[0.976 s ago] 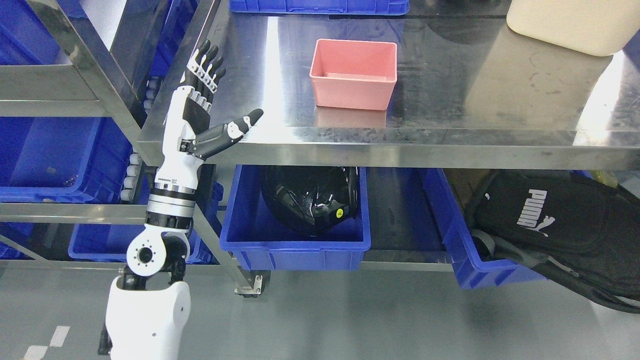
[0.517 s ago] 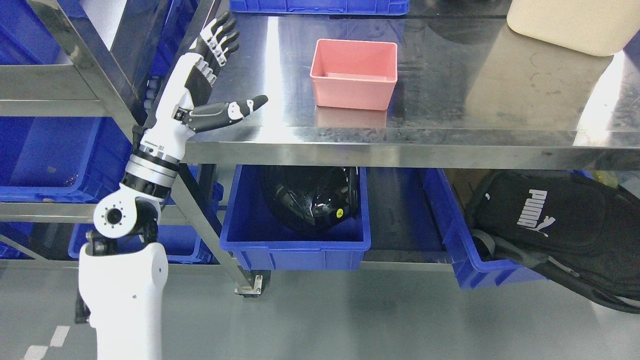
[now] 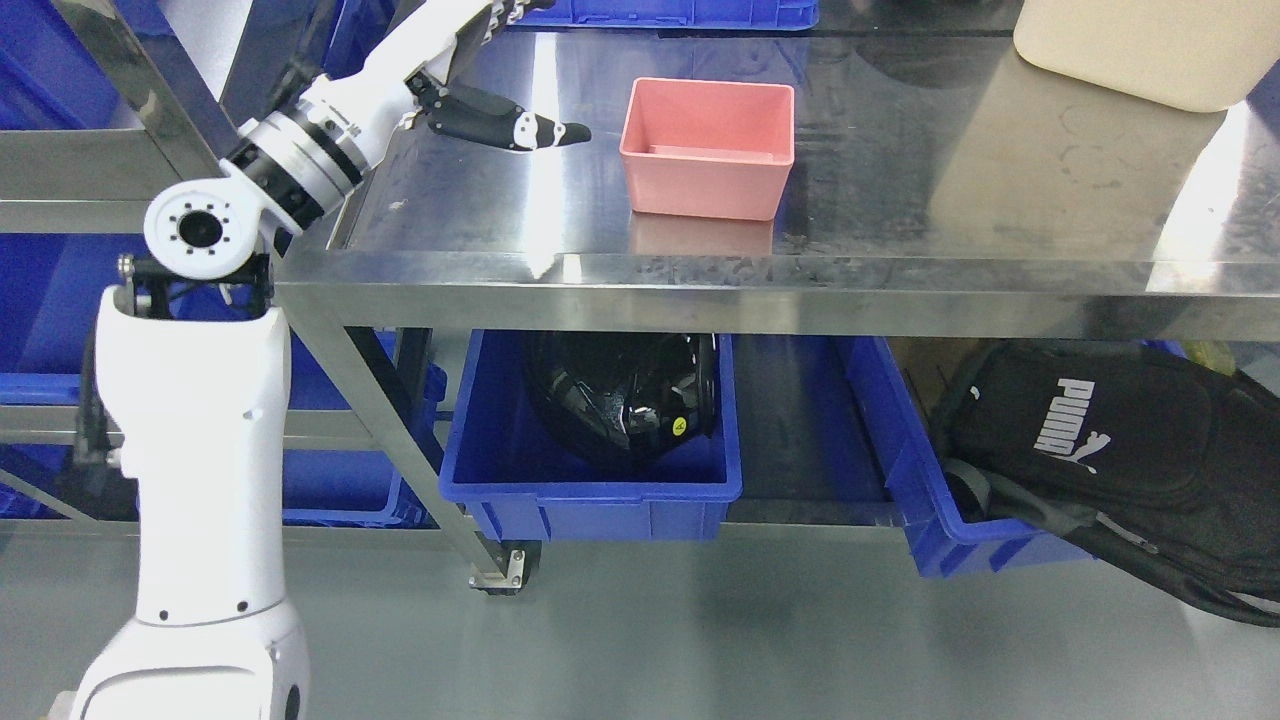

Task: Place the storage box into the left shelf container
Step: 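Grasp the rim of the pink box with the left hand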

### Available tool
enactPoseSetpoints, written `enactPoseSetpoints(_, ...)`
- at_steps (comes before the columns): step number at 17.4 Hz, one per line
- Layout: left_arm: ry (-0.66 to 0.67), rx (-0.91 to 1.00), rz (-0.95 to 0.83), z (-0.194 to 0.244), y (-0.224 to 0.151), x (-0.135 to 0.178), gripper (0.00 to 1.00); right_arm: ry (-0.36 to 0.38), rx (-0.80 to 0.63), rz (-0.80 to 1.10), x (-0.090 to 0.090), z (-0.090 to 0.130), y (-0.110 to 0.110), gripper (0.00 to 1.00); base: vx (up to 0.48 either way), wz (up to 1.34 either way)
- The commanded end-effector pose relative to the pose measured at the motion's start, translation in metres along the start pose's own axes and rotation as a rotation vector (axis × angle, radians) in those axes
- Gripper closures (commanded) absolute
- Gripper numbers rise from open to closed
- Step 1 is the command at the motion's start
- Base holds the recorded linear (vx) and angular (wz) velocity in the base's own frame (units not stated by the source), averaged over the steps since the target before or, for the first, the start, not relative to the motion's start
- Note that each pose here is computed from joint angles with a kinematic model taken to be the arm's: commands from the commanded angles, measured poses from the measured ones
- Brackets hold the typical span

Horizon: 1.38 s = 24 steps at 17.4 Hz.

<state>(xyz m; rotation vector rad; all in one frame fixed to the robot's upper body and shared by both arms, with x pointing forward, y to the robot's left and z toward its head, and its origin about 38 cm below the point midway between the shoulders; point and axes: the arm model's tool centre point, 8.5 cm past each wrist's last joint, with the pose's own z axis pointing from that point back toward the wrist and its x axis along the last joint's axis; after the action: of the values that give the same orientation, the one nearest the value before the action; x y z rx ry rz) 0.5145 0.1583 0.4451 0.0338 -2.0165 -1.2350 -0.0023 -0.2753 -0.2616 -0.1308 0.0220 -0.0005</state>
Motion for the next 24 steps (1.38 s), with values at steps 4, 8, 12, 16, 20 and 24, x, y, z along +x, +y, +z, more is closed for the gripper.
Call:
enactPoseSetpoints(4,0.196,-0.400,-0.057,-0.082,-0.047,-0.013,0.07,-0.009,-0.017,-0.004,0.000,-0.001,-0.011,0.00,0.000,0.00)
enactPoseSetpoints(8,0.295,-0.451,-0.047,-0.086,-0.049,-0.035,0.07,-0.009,-0.017,-0.004,0.000,-0.001,-0.011,0.00,0.000,0.00)
enactPoseSetpoints(12,0.278,-0.440,-0.031,-0.087,-0.043,-0.029,0.07,-0.009,-0.017,-0.004,0.000,-0.001,-0.011,0.00,0.000,0.00)
enactPoseSetpoints(16,0.241,-0.438,-0.002,-0.089,-0.038,-0.021,0.10,-0.009,-0.017,-0.004,0.000,-0.001,-0.011,0.00,0.000,0.00)
enactPoseSetpoints(20,0.272,-0.484,-0.012,-0.091,-0.049,-0.025,0.11,-0.009,-0.017,-0.004,0.000,-0.001,-0.011,0.00,0.000,0.00)
enactPoseSetpoints(24,0.281,-0.499,-0.016,-0.091,-0.053,-0.027,0.14,-0.009,-0.017,-0.004,0.000,-0.001,-0.011,0.00,0.000,0.00)
